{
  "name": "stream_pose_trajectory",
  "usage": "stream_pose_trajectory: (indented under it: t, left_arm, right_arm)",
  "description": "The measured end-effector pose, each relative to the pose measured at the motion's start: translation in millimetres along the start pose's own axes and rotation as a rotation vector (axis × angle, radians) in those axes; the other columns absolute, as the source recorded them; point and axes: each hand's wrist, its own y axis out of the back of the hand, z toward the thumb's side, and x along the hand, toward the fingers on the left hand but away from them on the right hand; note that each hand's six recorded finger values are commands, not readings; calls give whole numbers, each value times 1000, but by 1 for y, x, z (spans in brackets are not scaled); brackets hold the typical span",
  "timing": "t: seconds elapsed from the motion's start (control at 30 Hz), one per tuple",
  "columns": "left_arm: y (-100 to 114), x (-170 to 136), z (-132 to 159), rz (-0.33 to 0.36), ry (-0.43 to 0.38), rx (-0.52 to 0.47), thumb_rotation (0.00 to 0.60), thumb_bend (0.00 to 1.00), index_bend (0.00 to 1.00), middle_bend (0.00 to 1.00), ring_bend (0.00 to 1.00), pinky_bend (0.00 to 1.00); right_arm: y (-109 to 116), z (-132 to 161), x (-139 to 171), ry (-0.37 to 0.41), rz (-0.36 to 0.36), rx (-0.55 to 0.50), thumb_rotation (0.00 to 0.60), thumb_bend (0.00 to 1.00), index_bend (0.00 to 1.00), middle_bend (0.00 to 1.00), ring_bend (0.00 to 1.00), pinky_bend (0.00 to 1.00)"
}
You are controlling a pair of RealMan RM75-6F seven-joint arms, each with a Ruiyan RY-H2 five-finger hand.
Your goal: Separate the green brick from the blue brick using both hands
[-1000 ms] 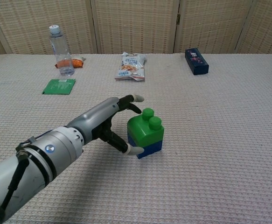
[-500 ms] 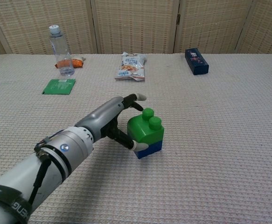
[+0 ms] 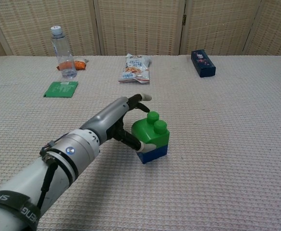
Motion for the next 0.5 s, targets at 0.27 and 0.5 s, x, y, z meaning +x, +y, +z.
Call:
stream_pose_trajectory:
  t: [0.27, 0.5]
  left_arm:
    - [-3, 3, -3, -4, 10, 7, 600, 212, 171, 383, 147, 0]
    - [0, 3, -4, 6, 11, 5, 600, 213, 177, 426, 167, 0]
  right_arm:
    - [-1, -1, -2, -3, 3, 2, 600, 313, 0, 0, 95, 0]
    - [-2, -1, -2, -3, 7, 4, 600, 314, 0, 0, 96, 0]
